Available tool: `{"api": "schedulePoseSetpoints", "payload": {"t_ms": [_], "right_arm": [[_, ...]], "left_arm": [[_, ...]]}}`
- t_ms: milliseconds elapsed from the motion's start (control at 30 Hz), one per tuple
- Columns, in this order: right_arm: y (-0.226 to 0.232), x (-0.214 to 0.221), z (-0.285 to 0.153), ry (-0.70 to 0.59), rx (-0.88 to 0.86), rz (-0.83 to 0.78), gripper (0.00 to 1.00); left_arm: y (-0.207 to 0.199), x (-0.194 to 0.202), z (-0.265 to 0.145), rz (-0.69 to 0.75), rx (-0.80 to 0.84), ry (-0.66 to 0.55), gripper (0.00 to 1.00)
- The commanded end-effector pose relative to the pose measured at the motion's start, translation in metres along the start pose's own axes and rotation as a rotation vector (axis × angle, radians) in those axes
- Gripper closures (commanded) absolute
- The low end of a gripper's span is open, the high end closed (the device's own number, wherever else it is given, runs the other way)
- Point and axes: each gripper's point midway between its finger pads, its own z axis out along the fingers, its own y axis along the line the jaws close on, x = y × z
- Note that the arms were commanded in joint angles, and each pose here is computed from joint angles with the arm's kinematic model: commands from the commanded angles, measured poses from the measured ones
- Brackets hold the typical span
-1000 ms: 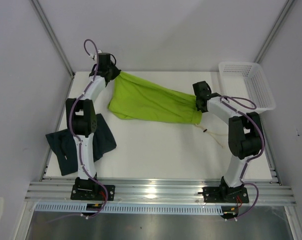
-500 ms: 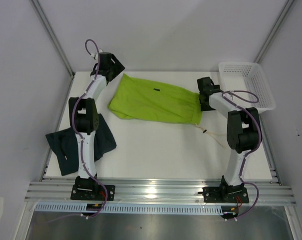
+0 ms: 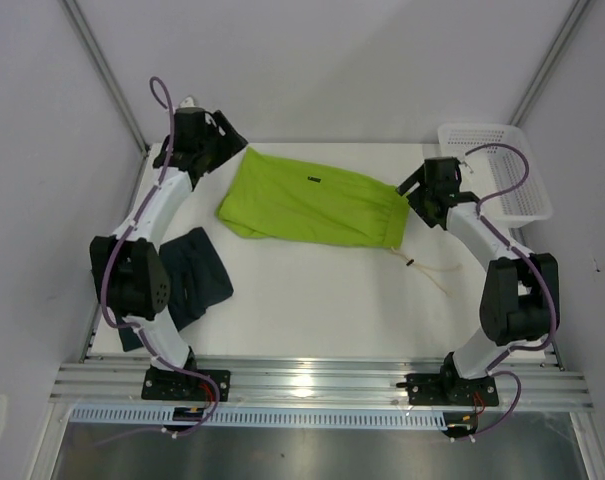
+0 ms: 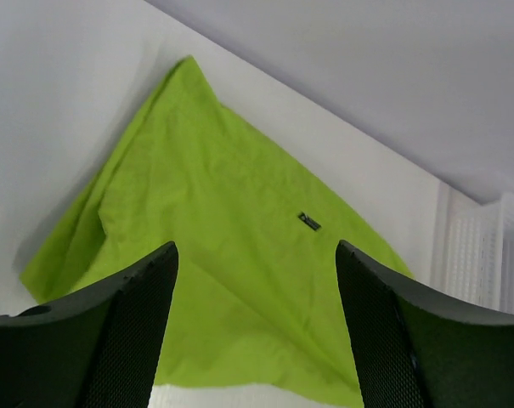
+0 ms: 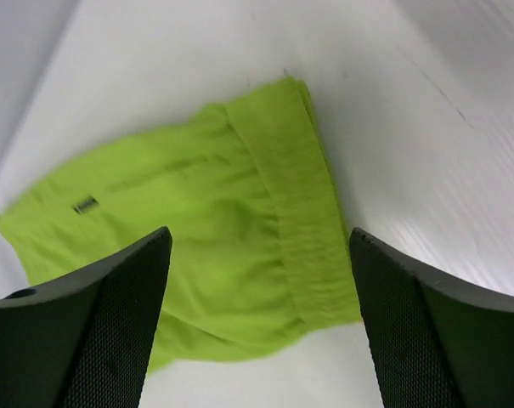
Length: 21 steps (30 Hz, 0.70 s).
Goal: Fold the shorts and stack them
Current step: Fold the shorts
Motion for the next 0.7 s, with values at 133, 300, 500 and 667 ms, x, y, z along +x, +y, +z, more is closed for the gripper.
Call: {"api": "schedulePoseSetpoints", "payload": {"t_ms": [133, 300, 500, 667], "right_arm": [[-0.025, 0.066, -0.039, 0.237, -0.229, -0.140, 0.16], [-0.029, 0.099, -0.059, 0.356, -0.356, -0.112, 0.08], [-0.031, 0.108, -0.050, 0.407, -0.420, -0.002, 0.04], [-0.037, 0.103, -0.033, 0.407, -0.416, 0.075, 0.03]], "left_arm": [[-0.068, 0.101, -0.040, 0.199, 0.161, 0.134, 0.23], [-0.117, 0.154, -0.048, 0.319, 0.377, 0.208, 0.23], [-0.128, 0.206, -0.029, 0.390, 0.411, 0.355, 0.24], [-0.140, 0.234, -0.006, 0.389, 0.401, 0.407, 0.24]]}}
